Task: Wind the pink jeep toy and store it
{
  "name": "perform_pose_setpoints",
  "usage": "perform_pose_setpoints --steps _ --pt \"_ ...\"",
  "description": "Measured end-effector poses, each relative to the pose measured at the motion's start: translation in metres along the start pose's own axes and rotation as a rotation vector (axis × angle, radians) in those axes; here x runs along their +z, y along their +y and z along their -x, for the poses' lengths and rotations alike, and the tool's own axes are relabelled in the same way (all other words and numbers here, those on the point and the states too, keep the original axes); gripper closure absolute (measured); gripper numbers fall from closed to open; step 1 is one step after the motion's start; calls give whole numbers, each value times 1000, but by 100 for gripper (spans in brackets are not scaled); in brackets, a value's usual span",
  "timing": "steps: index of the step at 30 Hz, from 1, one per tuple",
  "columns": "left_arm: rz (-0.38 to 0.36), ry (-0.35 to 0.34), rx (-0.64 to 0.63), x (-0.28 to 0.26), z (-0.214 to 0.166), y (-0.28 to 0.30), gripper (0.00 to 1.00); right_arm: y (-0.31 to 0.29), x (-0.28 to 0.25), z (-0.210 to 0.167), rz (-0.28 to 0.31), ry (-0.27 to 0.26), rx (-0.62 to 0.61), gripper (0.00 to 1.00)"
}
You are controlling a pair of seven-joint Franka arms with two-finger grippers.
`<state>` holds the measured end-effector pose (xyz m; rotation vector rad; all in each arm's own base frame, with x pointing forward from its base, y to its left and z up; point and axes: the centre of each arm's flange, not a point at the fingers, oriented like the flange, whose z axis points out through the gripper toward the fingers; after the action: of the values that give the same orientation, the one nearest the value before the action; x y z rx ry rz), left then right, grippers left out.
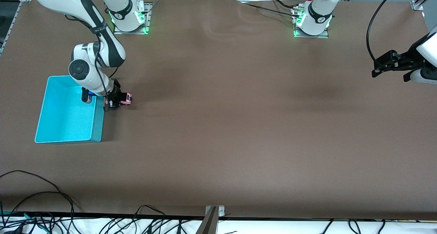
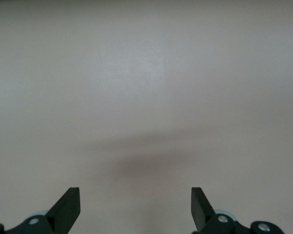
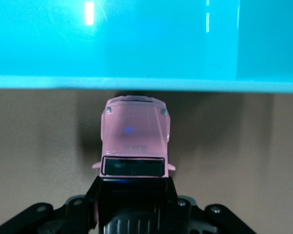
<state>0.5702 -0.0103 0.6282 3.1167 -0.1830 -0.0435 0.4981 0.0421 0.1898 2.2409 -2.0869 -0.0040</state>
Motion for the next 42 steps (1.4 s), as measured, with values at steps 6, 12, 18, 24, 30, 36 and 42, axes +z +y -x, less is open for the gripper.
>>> perform_pose_setpoints --steps 6,12,18,24,30,36,42 --pt "0 0 0 0 0 0 0 -10 -12 0 -33 5 -6 48" --pt "0 0 0 0 0 0 0 -26 -36 4 -85 26 -65 48" --pt "0 0 0 0 0 0 0 -48 -74 11 -84 46 -114 48" --pt "0 0 0 0 0 0 0 -72 -129 3 -73 73 -223 48" --pt "0 0 0 0 0 0 0 -80 -161 -11 -74 81 -345 48" --pt "0 0 0 0 0 0 0 -78 -161 -30 -34 70 -495 48" --pt "0 0 0 0 0 0 0 -69 -153 -56 56 45 -759 48"
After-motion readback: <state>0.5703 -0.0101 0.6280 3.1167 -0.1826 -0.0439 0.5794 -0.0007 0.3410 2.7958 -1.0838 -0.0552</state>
